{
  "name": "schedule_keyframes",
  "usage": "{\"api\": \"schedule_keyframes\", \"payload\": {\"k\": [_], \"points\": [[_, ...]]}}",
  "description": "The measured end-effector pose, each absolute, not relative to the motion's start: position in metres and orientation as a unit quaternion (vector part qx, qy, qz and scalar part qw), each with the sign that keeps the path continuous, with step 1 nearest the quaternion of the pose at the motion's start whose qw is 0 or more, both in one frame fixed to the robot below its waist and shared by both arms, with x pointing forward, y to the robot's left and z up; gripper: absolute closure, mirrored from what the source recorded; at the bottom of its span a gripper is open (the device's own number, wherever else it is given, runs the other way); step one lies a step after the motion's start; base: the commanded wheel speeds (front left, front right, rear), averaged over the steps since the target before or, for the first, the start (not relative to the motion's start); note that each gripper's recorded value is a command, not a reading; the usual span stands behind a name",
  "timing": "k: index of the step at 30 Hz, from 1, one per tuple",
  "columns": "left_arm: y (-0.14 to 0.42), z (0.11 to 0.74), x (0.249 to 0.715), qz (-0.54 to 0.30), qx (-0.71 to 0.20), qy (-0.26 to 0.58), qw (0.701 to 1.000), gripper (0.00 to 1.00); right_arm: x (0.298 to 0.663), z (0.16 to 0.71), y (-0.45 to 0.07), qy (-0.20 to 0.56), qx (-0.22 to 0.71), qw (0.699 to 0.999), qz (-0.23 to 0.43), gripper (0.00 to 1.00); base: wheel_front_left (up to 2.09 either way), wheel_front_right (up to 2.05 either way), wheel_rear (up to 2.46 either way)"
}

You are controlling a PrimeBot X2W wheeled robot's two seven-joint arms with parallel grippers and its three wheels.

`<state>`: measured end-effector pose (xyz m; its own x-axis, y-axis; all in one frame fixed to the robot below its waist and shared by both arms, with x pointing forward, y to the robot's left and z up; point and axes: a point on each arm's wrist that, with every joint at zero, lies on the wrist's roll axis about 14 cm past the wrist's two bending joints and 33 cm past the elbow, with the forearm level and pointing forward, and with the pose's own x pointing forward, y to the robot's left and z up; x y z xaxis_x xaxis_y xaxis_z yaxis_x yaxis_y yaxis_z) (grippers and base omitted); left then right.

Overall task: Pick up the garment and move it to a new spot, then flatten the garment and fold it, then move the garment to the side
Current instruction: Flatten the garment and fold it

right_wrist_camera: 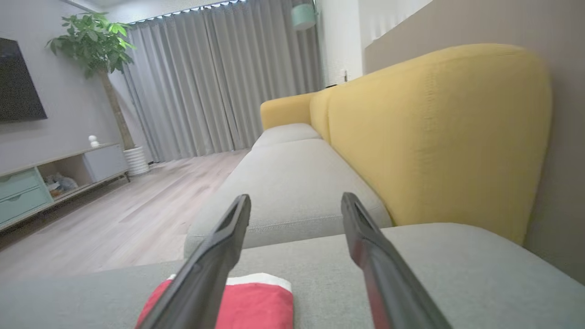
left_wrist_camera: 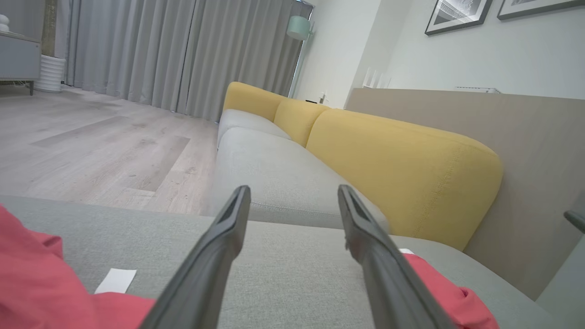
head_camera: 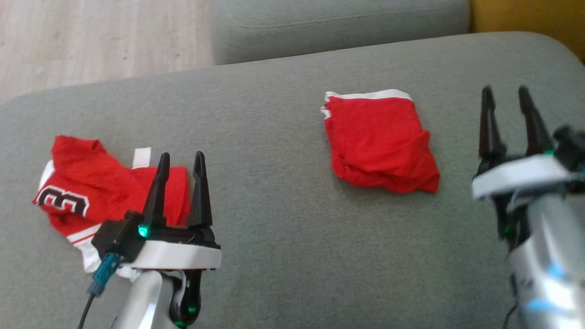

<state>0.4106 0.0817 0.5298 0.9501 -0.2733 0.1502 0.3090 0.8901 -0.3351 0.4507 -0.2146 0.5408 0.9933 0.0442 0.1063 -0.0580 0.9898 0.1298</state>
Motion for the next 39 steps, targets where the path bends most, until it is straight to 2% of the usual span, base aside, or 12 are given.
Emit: {"api": "schedule_keyframes", "payload": {"k": [3, 8, 17, 18, 19, 20, 26, 34, 39], "points": [[0.074, 0.528, 0.411, -0.159, -0.182, -0.046, 0.969, 0.00, 0.426, 0.529, -0.215, -0.054, 0.072, 0.996, 0.001, 0.00, 0.00, 0.00, 0.00], [0.070, 0.518, 0.409, -0.163, -0.184, -0.031, 0.969, 0.00, 0.387, 0.488, -0.215, -0.008, 0.068, 0.997, -0.023, 0.00, 0.00, 0.00, 0.00], [0.073, 0.506, 0.412, -0.156, -0.186, -0.016, 0.970, 0.00, 0.393, 0.483, -0.212, -0.004, 0.078, 0.997, -0.022, 0.00, 0.00, 0.00, 0.00], [0.074, 0.504, 0.413, -0.155, -0.186, -0.014, 0.970, 0.00, 0.396, 0.482, -0.210, -0.002, 0.082, 0.996, -0.020, 0.05, 0.00, 0.00, 0.00], [0.075, 0.502, 0.413, -0.153, -0.186, -0.012, 0.971, 0.00, 0.400, 0.481, -0.208, -0.001, 0.081, 0.997, -0.016, 0.86, 0.00, 0.00, 0.00], [0.076, 0.500, 0.414, -0.152, -0.185, -0.009, 0.971, 0.00, 0.405, 0.482, -0.205, -0.002, 0.080, 0.997, -0.011, 1.00, 0.00, 0.00, 0.00], [0.082, 0.493, 0.423, -0.146, -0.180, -0.003, 0.973, 0.00, 0.451, 0.488, -0.192, 0.000, 0.060, 0.998, 0.011, 1.00, 0.00, 0.00, 0.00], [0.098, 0.475, 0.435, -0.124, -0.175, 0.015, 0.977, 0.00, 0.505, 0.439, -0.165, 0.097, 0.046, 0.993, 0.039, 1.00, 0.00, 0.00, 0.00], [0.112, 0.465, 0.439, -0.105, -0.170, 0.023, 0.980, 0.00, 0.517, 0.391, -0.147, 0.177, 0.049, 0.982, 0.053, 1.00, 0.00, 0.00, 0.00]]}}
